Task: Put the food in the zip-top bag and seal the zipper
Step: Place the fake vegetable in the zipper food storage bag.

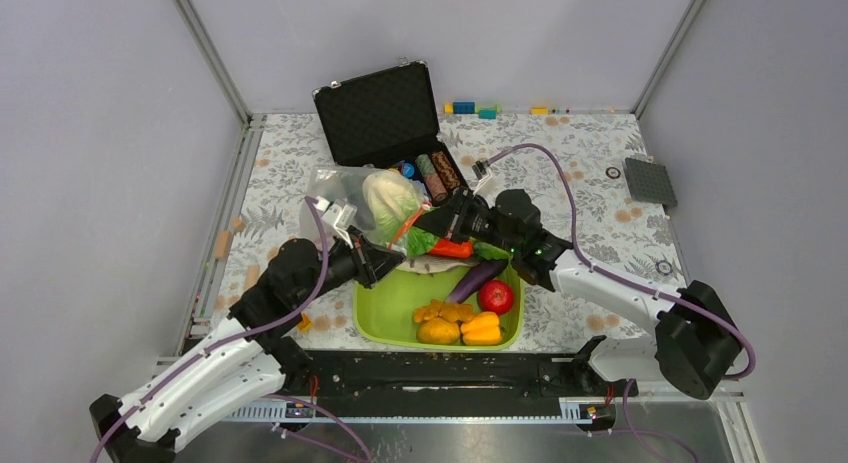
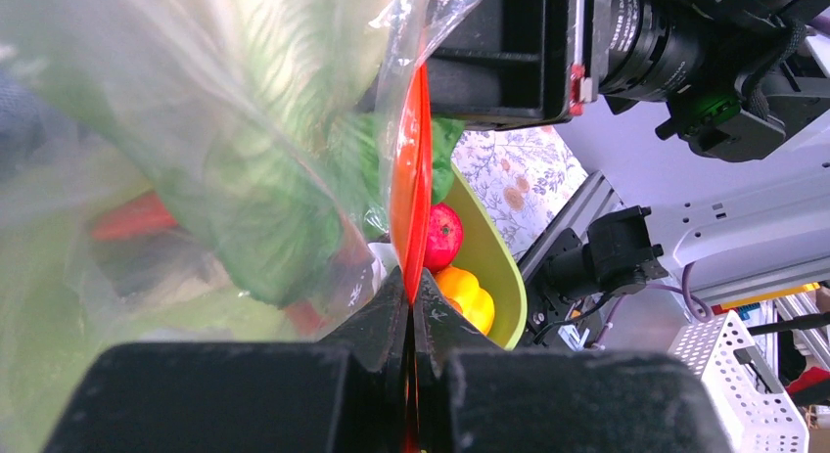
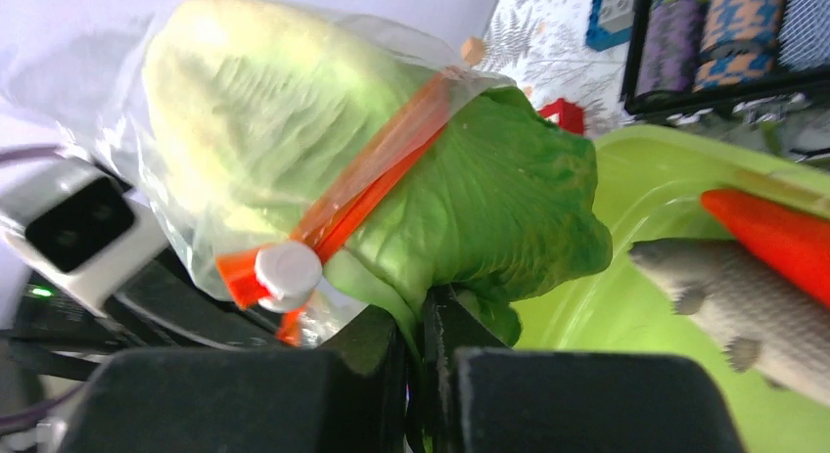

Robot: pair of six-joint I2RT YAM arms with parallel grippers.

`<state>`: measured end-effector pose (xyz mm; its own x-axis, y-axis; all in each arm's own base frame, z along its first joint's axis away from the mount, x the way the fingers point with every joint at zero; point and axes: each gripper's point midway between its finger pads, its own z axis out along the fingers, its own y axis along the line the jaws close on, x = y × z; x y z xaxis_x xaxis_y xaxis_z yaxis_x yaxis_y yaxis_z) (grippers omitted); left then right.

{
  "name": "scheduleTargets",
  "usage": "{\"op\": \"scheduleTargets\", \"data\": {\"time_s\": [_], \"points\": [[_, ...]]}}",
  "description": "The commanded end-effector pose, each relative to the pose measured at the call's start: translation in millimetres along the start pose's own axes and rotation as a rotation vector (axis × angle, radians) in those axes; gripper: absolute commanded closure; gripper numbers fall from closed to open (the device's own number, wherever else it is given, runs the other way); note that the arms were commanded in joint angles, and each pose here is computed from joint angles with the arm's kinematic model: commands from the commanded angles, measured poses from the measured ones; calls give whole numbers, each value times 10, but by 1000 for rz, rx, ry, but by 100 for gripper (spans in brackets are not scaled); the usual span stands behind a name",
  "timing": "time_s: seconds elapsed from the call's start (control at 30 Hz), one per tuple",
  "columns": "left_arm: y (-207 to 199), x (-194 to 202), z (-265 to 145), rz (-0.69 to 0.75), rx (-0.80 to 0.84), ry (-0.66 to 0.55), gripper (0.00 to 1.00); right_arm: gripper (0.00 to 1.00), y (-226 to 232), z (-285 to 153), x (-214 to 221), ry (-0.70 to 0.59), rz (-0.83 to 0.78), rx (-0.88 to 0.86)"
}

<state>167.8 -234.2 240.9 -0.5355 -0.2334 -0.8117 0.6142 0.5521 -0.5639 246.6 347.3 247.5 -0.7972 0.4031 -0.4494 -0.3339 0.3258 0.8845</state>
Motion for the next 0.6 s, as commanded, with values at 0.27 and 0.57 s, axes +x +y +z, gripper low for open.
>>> {"op": "scheduleTargets", "data": {"time_s": [0.27, 0.57], "points": [[-526, -664, 255, 80, 120, -36, 100, 100, 391, 88, -39, -100, -621, -3], [-572, 46, 249, 86, 312, 191, 100, 100, 574, 99, -217, -176, -463, -51]]}}
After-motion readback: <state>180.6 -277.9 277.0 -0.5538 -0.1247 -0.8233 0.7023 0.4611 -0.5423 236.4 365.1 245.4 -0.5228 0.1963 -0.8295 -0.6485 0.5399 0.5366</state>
